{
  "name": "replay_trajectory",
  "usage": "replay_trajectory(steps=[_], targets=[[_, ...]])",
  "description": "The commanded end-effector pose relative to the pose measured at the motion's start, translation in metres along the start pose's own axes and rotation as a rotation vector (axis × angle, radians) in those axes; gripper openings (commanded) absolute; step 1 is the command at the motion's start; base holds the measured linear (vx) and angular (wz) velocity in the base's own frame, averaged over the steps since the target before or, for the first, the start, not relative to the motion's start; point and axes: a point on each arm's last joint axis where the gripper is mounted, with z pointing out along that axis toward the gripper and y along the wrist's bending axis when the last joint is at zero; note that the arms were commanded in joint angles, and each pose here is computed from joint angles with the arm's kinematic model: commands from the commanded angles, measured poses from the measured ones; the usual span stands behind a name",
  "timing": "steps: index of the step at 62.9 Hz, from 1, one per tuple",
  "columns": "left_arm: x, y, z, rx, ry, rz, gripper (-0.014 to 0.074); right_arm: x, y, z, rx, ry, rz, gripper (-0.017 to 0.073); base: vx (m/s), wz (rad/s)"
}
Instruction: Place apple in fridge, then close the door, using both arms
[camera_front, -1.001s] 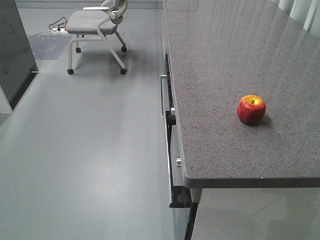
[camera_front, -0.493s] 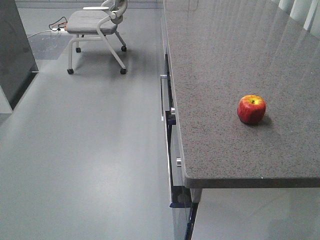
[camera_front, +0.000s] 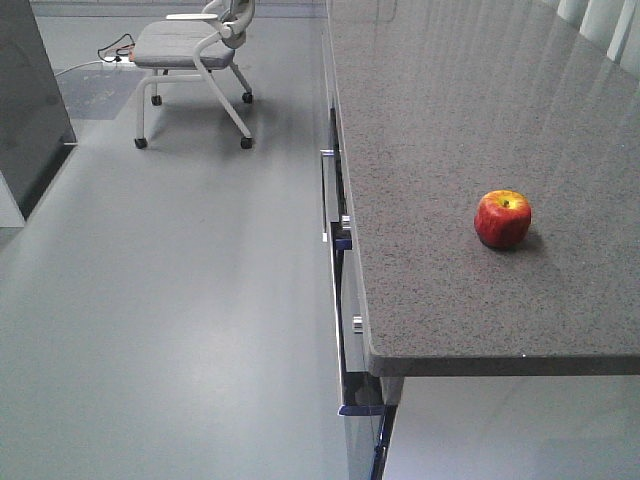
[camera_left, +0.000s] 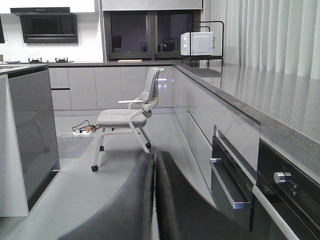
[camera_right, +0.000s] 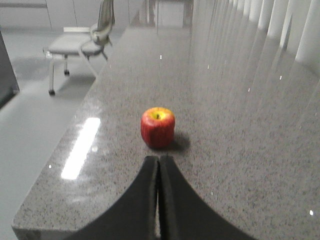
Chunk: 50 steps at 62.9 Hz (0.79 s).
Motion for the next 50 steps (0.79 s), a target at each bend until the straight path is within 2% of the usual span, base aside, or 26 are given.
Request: replay_trajectory(steps=[1,20,33,41,50], targets=[[-0.001,0.000,-0.001,0.001,-0.069,-0.012,-0.0006,-0.019,0.000,0.014,-0.002,-0.005,-0.001,-0.0003,0.00,0.00],[-0.001,0.000,-0.001,0.001,-0.069,-0.012,-0.0006,-0.013,0.000,0.054,-0.008,0.186,-0.019,-0.0002,0.00,0.00],[-0.001,0.000,-0.001,0.001,-0.069,-0.012,-0.0006,-0.023,0.000,0.084,-0.012,0.426,-0.019,0.0041,0.00,0.00],[-0.001,0.000,-0.001,0.001,-0.069,-0.012,-0.0006,-0.030,0.000,0.104,-0.025,0.526,-0.050,0.0173,0.00,0.00],[-0.001,0.000,-0.001,0.001,-0.069,-0.012,-0.0006,-0.039,0.000,0.126,-0.027,0.546,-0.055,0.0410,0.00,0.00]])
